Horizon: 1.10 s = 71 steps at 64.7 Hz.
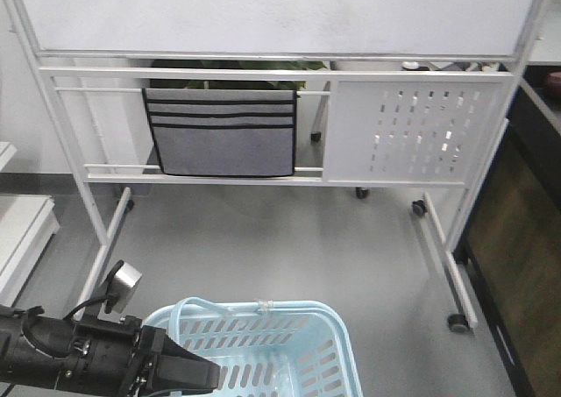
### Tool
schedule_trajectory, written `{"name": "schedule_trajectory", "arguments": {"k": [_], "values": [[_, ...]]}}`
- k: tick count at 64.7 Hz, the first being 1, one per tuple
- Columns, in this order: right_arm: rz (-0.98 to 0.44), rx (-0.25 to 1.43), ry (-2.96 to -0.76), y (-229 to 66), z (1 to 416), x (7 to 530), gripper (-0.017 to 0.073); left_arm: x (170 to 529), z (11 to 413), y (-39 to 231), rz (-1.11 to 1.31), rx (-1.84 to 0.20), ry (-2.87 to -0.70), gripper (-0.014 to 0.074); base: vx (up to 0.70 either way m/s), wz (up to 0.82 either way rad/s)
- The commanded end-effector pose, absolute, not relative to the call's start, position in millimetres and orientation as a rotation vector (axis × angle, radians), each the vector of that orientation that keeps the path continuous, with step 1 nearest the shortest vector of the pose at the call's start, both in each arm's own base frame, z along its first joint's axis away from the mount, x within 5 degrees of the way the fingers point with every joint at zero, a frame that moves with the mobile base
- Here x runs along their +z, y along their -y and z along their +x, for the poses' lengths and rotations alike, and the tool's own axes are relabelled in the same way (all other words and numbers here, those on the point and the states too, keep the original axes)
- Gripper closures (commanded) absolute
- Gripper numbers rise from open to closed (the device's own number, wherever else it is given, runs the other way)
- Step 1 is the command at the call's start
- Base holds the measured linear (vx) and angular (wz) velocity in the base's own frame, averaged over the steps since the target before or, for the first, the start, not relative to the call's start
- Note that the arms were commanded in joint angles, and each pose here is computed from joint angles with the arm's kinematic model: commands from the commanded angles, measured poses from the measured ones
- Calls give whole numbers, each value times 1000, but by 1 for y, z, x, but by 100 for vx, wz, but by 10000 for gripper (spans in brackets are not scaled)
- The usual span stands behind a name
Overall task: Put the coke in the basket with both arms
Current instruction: 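Drive the base past the whiteboard stand carrying the basket, then drive the base to the shelf with the red Coca-Cola bottle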
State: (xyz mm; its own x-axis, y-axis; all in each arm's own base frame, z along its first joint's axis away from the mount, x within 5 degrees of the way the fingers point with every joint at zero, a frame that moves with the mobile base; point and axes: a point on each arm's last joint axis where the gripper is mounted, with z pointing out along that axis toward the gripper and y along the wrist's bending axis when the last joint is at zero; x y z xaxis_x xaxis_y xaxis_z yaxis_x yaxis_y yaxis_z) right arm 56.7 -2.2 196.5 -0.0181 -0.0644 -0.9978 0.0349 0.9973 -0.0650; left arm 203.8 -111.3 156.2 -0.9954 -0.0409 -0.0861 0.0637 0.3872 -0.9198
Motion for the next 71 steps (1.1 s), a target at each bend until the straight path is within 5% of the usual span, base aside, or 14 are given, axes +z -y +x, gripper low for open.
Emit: {"name": "schedule_trajectory", "arguments": {"k": [1,71], "values": [[-25,-88,-1510,2,56,200,568,177,205,116,67,-1826,-2398,600,20,26],[-25,-88,-1509,2,56,200,568,177,205,116,67,-1826,-2398,600,16,41]]}}
